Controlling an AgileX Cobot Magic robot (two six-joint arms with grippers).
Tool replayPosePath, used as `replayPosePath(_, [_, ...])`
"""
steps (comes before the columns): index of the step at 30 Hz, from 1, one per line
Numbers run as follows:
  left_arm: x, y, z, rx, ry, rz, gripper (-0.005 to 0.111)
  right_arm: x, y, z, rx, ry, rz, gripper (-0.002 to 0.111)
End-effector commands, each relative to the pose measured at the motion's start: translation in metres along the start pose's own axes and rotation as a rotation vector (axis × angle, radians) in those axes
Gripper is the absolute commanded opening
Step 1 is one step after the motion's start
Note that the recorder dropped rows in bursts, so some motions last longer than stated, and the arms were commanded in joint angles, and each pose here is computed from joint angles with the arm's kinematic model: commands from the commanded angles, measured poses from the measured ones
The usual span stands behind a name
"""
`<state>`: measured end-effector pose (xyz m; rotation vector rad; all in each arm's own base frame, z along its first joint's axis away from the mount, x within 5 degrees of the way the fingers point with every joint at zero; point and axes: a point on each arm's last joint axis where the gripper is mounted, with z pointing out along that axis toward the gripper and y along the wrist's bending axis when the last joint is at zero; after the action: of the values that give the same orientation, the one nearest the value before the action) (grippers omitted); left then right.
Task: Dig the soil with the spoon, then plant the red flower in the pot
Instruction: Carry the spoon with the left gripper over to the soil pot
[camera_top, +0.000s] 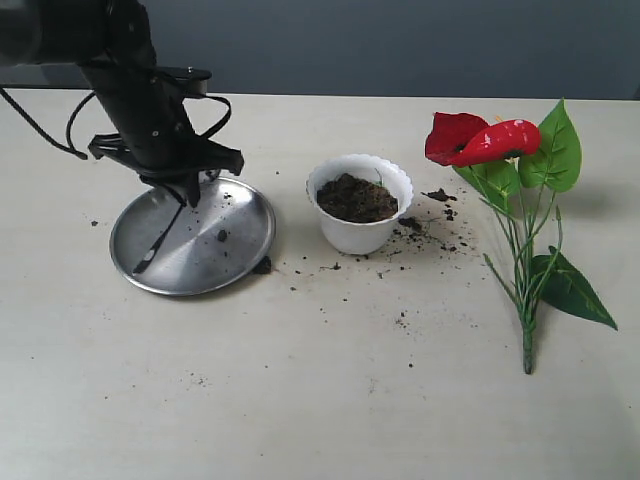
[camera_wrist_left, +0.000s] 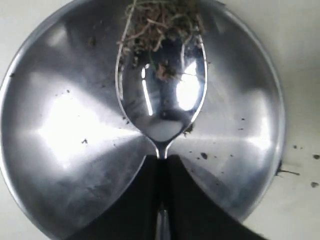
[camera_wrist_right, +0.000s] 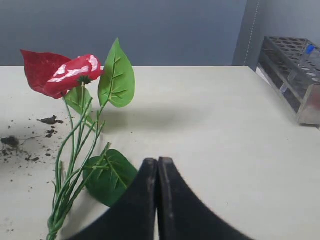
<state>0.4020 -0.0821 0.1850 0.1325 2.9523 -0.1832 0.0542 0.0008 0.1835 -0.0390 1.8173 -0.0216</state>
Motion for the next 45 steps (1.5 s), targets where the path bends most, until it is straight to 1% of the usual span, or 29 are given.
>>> replayPosePath(1, [0.0,-0.025,-0.02,0.035,-0.078,0.051,0.0,-0.001,0.0,0.0,0.005,-0.015,-0.002,-0.001])
replayPosePath(6, [0.002,-0.058,-0.034,0.098,-0.151,0.091,0.0,-0.001,0.0,0.0,0.005,-0.015,-0.002,-0.001])
replayPosePath(10, [0.006,-0.083,-0.042,0.22,-0.182,0.092,0.0,-0.001,0.0,0.0,0.005,-0.015,-0.002,-0.001])
replayPosePath(12, [0.006,-0.092,-0.047,0.294,-0.203,0.079,0.0,-0.001,0.0,0.0,0.005,-0.015,-0.002,-0.001])
replayPosePath(15, [0.006,-0.103,-0.053,0.377,-0.228,0.065,0.0,-0.001,0.0,0.0,0.005,-0.015,-0.002,-0.001])
replayPosePath(19, [0.006,-0.109,-0.057,0.45,-0.233,0.037,0.0,0.0,0.0,0.0,0.005,-0.011,-0.002,-0.001])
replayPosePath(24, [0.004,-0.12,-0.064,0.589,-0.251,0.017,0.0,0.0,0.0,0.0,0.005,-0.011,-0.002,-0.001])
replayPosePath(31, [0.005,-0.128,-0.061,0.605,-0.253,0.016,0.0,0.0,0.0,0.0,0.005,-0.011,-0.002,-0.001])
replayPosePath(34, [0.005,-0.132,-0.064,0.654,-0.261,0.0,0.0,0.0,0.0,0.0,0.005,-0.011,-0.002,-0.001])
replayPosePath(35, [0.005,-0.134,-0.066,0.685,-0.261,-0.016,0.0,-0.001,0.0,0.0,0.005,-0.014,-0.002,-0.001])
replayPosePath(39, [0.004,-0.137,-0.061,0.73,-0.238,-0.042,0.0,-0.001,0.0,0.0,0.005,-0.014,-0.002,-0.001])
replayPosePath(45, [0.001,-0.151,-0.044,0.945,-0.158,-0.108,0.0,-0.001,0.0,0.0,0.005,-0.014,-0.002,-0.001])
